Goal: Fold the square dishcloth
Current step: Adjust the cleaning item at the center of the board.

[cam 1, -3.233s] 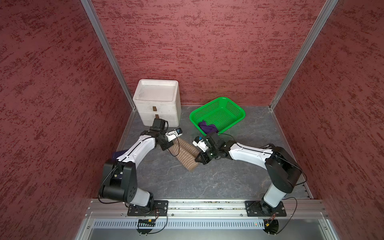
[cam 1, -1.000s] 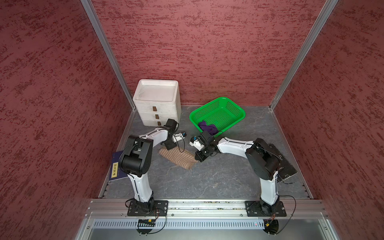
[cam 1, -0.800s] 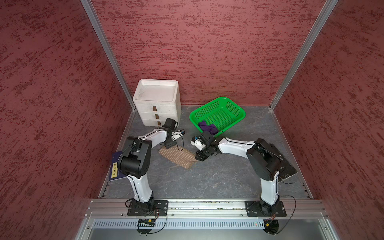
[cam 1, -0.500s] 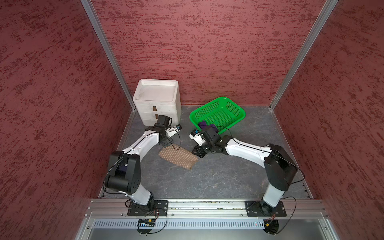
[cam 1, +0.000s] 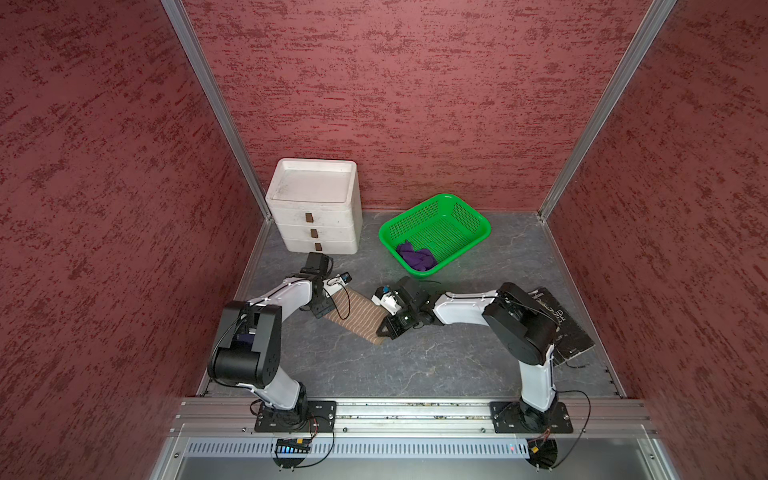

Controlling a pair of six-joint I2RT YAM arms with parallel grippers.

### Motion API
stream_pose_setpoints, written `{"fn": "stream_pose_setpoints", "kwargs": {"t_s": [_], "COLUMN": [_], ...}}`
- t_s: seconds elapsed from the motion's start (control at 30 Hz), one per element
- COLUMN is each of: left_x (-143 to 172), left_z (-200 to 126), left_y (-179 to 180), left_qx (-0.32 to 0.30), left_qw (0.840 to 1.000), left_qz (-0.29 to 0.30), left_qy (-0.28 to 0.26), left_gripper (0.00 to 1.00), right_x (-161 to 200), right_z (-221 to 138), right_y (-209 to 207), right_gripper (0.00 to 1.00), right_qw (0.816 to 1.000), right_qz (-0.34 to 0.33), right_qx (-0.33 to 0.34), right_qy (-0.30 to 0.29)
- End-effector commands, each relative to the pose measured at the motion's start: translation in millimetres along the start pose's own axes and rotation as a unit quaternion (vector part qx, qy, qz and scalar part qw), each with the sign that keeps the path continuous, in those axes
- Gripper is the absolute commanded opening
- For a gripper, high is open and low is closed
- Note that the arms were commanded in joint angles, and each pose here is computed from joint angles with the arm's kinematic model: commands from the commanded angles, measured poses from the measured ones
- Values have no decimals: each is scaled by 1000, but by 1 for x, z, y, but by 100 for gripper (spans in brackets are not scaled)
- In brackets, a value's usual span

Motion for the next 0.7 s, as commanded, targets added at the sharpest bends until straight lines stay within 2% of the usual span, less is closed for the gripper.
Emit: {"fn": "stream_pose_setpoints", "kwargs": {"t_s": [0.0, 0.1, 0.2, 0.3, 0.43, 0.53, 0.67], "left_x": [-12, -40, -71, -101, -139, -144, -119], "left_z": [23, 23, 21, 16, -13, -52, -81], "left_y": [-9, -22, -34, -50, -58, -39, -6], "left_qx": [-34, -39, -47, -40, 7, 62, 55], "left_qw": [999, 998, 996, 990, 976, 971, 964], "left_qz": [25, 42, 64, 93, 85, 35, 5], "left_qy": [5, -19, -49, -101, -199, -230, -260], "left_gripper": [80, 80, 80, 81, 82, 83, 83], "right_x": [18, 34, 51, 56, 40, 21, -4], "right_z": [2, 14, 18, -4, -54, -77, -87], "right_y": [10, 29, 49, 62, 66, 62, 42], "right_gripper": [0, 0, 0, 0, 0, 0, 0], "right_qw": [1000, 999, 996, 992, 988, 986, 987], "right_qz": [25, 35, 51, 46, 34, 31, 27], "right_qx": [-8, -19, -56, -87, -50, -35, -4], "right_qy": [-11, -10, -39, -84, -141, -158, -158]}}
Point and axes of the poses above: each gripper's point midway between its finger pads, its own z axis out along the fingers, its own y axis along the line the jaws close on, x = y × z, the point moved 9 cm from there along -z, back along the fingers, and after that the axes turned 14 degrees about -z, right-handed, at the moved point
